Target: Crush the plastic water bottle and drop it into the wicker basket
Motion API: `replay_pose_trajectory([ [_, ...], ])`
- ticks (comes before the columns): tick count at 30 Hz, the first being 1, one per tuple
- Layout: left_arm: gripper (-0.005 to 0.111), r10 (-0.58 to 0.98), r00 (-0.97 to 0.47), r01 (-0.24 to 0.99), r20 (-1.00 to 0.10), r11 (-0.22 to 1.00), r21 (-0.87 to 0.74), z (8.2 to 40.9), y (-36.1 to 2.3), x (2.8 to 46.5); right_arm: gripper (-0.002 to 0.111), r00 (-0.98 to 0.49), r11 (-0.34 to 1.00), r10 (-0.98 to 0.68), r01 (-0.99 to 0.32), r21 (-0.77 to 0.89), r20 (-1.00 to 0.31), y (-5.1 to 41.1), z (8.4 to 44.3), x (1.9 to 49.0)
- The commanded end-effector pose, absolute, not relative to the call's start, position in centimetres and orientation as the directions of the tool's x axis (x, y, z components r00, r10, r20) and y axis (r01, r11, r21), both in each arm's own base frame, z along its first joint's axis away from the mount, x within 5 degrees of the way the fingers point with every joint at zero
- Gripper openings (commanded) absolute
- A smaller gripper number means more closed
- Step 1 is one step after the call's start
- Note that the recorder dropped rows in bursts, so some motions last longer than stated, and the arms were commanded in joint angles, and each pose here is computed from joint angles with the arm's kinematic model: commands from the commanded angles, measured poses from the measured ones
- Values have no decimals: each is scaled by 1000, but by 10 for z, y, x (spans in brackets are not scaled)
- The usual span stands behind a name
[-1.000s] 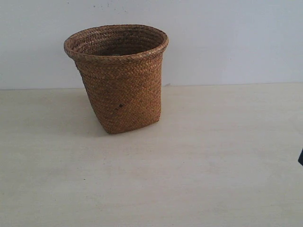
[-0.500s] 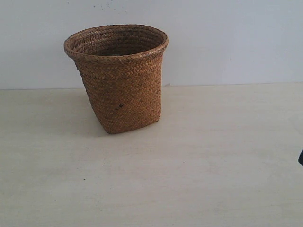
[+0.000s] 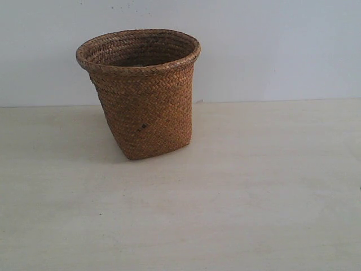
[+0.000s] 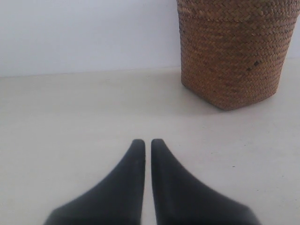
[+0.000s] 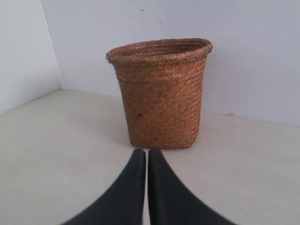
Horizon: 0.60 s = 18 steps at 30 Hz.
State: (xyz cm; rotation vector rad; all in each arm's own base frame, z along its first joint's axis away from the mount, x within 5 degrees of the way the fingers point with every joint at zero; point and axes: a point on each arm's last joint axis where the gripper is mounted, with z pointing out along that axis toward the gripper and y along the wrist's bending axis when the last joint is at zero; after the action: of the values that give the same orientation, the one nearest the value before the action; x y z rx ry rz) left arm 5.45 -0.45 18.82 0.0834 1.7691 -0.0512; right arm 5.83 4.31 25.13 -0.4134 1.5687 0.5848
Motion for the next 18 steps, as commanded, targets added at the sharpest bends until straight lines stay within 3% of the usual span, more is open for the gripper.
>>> replay_pose_trajectory([
  [1,4,35,-194,83,-980,996,19,187,-4,55,0,81,886,31,-463,-10,-996,26,257,48],
  [5,4,35,-194,83,-980,996,19,187,-4,55,0,117,947,-27,-314,-63,-993,15,255,43],
  [11,4,35,-194,83,-980,996,19,187,-4,55,0,-6,995,-67,-77,-66,-998,5,245,46],
  [18,4,35,-194,83,-980,996,19,187,-4,55,0,-63,998,-50,29,-52,-997,0,233,48],
])
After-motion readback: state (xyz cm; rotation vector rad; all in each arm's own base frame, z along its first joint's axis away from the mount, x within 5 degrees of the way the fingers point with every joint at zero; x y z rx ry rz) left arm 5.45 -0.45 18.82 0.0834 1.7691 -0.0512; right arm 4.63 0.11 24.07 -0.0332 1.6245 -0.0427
